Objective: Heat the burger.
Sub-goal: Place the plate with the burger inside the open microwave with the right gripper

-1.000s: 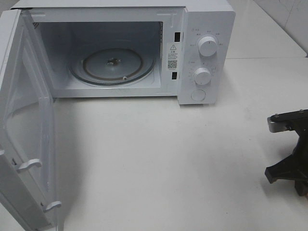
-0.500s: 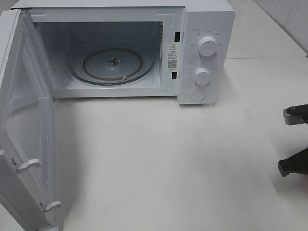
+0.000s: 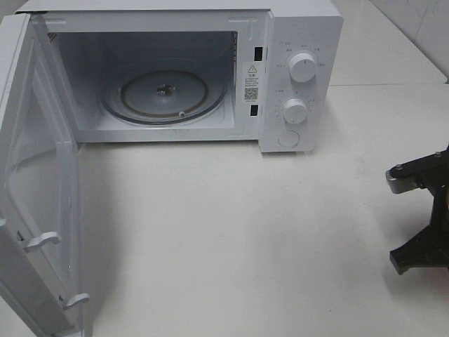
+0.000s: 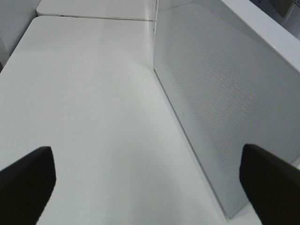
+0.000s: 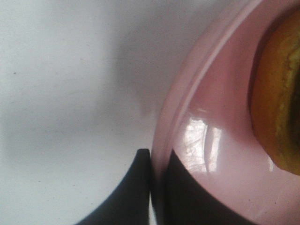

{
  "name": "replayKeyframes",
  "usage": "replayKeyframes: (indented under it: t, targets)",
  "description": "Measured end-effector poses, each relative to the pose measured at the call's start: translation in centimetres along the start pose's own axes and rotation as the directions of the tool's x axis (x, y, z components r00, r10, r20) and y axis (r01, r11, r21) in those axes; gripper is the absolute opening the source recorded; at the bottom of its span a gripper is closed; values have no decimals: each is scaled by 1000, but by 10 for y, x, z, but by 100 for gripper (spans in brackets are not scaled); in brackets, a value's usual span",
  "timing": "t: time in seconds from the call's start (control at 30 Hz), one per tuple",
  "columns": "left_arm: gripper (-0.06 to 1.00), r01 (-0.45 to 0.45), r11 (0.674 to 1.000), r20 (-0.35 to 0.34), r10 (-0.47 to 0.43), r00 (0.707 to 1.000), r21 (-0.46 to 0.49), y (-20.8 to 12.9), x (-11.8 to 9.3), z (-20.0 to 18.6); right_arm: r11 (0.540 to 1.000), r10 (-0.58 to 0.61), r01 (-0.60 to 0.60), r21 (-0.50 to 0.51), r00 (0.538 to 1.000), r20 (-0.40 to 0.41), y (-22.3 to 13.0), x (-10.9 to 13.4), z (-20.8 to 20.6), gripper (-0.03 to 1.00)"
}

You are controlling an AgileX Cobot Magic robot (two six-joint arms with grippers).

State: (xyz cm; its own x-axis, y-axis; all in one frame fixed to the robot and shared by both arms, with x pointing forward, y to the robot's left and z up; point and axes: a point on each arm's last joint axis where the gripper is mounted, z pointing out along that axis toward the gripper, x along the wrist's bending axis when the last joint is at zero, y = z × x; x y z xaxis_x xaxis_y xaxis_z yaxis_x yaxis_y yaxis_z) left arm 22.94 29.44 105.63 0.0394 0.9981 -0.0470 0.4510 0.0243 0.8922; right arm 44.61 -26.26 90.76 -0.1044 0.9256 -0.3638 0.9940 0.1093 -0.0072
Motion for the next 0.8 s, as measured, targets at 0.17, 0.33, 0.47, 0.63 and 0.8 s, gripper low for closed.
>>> replayKeyframes:
  t: [0.17,0.33,0.47,0.63,0.8]
  targets:
    - [99,0,1000,0,0,1000,0,0,0,0,998,-59,59,-7,998,19,-3,11,-5,4]
    - [99,0,1000,0,0,1000,0,0,0,0,989,-147,148,-30,989,32,-7,28,-12,4]
    - [99,0,1000,0,0,1000,0,0,0,0,981,-189,190,-42,981,39,-10,37,-16,4]
    - [99,0,1000,0,0,1000,0,0,0,0,962,-266,269,-54,962,61,-17,52,-22,4]
    - [99,0,1000,0,0,1000,0,0,0,0,941,-324,330,-72,943,78,-25,66,-28,4]
